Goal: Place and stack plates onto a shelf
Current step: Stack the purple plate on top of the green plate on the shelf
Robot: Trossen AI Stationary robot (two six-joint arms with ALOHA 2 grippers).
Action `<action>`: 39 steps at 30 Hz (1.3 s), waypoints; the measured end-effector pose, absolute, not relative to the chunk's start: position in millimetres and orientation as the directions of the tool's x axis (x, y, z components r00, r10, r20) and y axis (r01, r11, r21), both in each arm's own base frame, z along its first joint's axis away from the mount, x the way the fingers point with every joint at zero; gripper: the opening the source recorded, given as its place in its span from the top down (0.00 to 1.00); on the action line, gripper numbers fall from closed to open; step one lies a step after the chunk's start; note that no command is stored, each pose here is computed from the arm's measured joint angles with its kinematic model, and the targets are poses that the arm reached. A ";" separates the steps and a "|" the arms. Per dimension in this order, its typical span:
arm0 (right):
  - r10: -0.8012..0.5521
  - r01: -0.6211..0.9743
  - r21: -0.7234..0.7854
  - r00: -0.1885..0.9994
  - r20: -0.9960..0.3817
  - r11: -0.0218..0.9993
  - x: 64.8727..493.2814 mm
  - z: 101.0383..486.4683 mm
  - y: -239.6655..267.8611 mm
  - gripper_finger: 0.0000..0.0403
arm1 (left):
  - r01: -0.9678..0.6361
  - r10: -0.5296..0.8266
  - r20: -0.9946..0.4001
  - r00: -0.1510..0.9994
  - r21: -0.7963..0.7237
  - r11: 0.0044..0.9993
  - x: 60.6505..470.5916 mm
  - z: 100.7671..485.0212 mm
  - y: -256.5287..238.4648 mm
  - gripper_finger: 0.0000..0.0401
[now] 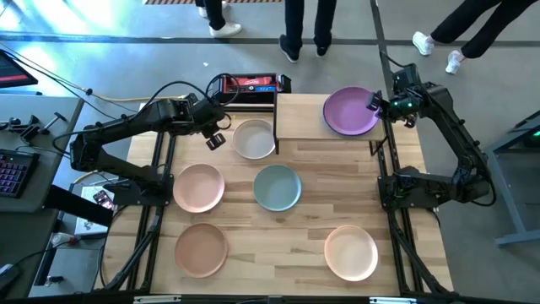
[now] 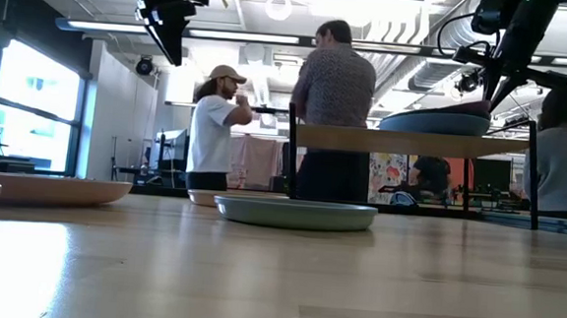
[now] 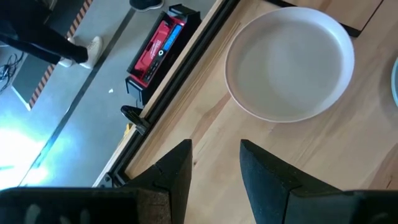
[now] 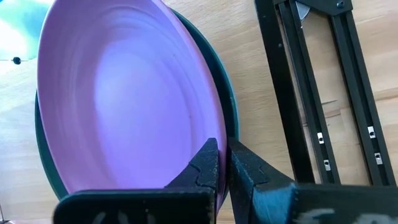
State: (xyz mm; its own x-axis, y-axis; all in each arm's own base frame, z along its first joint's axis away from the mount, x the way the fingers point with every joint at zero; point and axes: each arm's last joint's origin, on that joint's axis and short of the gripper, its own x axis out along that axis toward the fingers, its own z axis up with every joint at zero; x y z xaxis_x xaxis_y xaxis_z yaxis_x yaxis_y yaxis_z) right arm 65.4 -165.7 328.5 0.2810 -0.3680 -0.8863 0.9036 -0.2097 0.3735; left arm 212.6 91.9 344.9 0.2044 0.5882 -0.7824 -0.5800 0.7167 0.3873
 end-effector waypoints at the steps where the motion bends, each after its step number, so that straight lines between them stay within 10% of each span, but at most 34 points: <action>1: -0.368 0.904 0.374 0.281 -0.886 -0.210 65.4 328.6 -165.7 1.00 | -0.581 0.589 -0.782 0.206 0.387 0.716 212.8 345.0 92.0 0.70; 39: -0.399 0.887 0.395 0.282 -0.873 -0.238 66.2 330.0 -168.5 1.00 | -0.606 0.591 -0.780 0.206 0.373 0.703 212.9 345.1 91.9 0.70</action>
State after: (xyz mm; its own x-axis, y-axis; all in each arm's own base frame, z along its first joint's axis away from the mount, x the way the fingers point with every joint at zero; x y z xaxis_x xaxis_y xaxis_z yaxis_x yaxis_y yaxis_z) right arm 66.2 -168.5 330.0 0.2819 -0.3988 -0.8726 0.8872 -0.2378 0.3953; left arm 212.9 91.9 345.1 0.2060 0.5913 -0.7797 -0.6063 0.7025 0.3726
